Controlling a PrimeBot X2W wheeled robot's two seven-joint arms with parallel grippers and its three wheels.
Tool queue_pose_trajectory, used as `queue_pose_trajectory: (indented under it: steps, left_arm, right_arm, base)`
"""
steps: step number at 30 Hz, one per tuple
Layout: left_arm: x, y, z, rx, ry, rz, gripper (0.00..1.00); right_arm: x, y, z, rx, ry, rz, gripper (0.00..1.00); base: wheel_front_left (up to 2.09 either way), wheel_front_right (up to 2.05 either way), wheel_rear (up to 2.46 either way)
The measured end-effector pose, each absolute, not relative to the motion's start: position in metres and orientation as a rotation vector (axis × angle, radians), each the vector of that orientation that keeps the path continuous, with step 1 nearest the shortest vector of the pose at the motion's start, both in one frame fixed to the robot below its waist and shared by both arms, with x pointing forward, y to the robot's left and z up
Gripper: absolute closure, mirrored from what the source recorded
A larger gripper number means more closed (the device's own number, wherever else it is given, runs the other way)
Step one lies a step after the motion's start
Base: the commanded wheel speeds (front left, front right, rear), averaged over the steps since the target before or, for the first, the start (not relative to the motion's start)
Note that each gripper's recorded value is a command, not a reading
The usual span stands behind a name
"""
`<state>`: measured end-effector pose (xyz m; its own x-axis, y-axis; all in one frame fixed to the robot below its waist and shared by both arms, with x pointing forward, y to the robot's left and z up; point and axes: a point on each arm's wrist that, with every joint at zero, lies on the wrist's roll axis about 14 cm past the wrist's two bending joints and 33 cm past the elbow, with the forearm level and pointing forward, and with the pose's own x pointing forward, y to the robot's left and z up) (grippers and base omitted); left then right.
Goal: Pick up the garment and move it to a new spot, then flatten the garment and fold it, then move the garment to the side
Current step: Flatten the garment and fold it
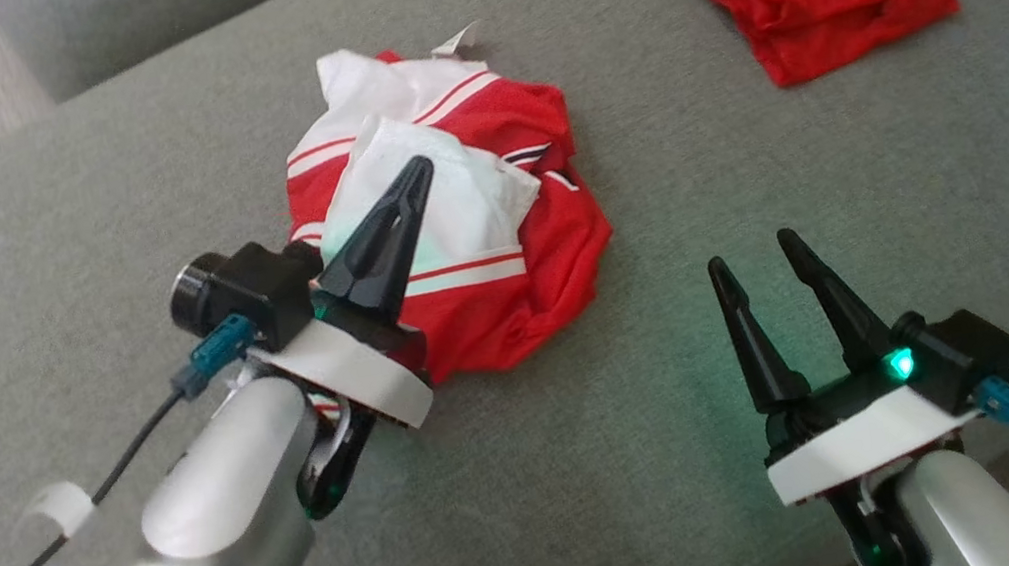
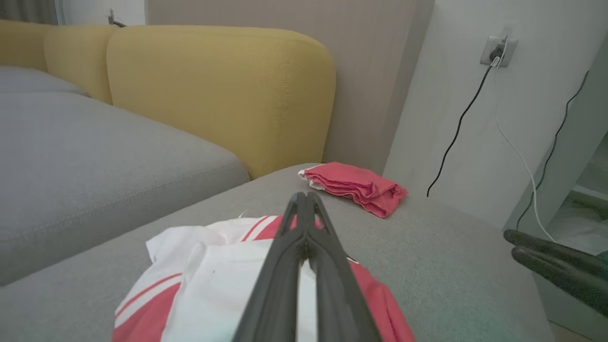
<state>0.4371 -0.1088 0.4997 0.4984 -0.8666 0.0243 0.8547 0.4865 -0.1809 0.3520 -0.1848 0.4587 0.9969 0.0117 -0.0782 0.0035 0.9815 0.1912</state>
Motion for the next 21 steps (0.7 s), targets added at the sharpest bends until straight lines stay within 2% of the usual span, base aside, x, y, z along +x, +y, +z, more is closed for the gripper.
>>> queue_pose_trajectory:
  steps: [3,4,5,9,13,17,18,19,21]
  left_arm:
    - [0.448,-0.102,0.493,-0.098,0.066,-0.960,1.00]
    - [0.453,-0.097,0.487,-0.076,0.074,-0.920,0.14]
    - [0.457,-0.091,0.479,-0.054,0.089,-0.882,0.00]
    - [0.461,-0.058,0.429,0.013,0.243,-0.736,0.00]
    - [0.432,-0.029,0.366,0.001,0.509,-0.660,0.00]
    - [0.426,-0.036,0.363,-0.020,0.544,-0.687,0.02]
    - [0.425,-0.040,0.366,-0.031,0.539,-0.703,0.89]
    - [0.422,-0.044,0.368,-0.043,0.535,-0.721,1.00]
    - [0.419,-0.049,0.371,-0.051,0.527,-0.745,1.00]
  right_arm:
    - [0.345,-0.188,0.459,0.194,0.077,-0.011,0.00]
    - [0.344,-0.189,0.457,0.196,0.084,-0.016,0.00]
    - [0.343,-0.190,0.455,0.197,0.092,-0.019,0.00]
    - [0.347,-0.189,0.449,0.198,0.109,-0.015,0.00]
    - [0.352,-0.184,0.444,0.201,0.123,-0.001,0.00]
    - [0.354,-0.182,0.444,0.206,0.124,0.007,0.00]
    - [0.353,-0.182,0.444,0.206,0.124,0.005,0.00]
    - [0.353,-0.183,0.444,0.206,0.125,0.003,0.00]
    - [0.352,-0.183,0.444,0.205,0.125,0.001,0.00]
  base:
    - [0.00,0.00,0.00]
    - [0.00,0.00,0.00]
    - [0.00,0.00,0.00]
    - [0.00,0.00,0.00]
    - [0.00,0.00,0.00]
    - [0.00,0.00,0.00]
    - [0.00,0.00,0.00]
    - [0.00,0.00,0.00]
    - [0.00,0.00,0.00]
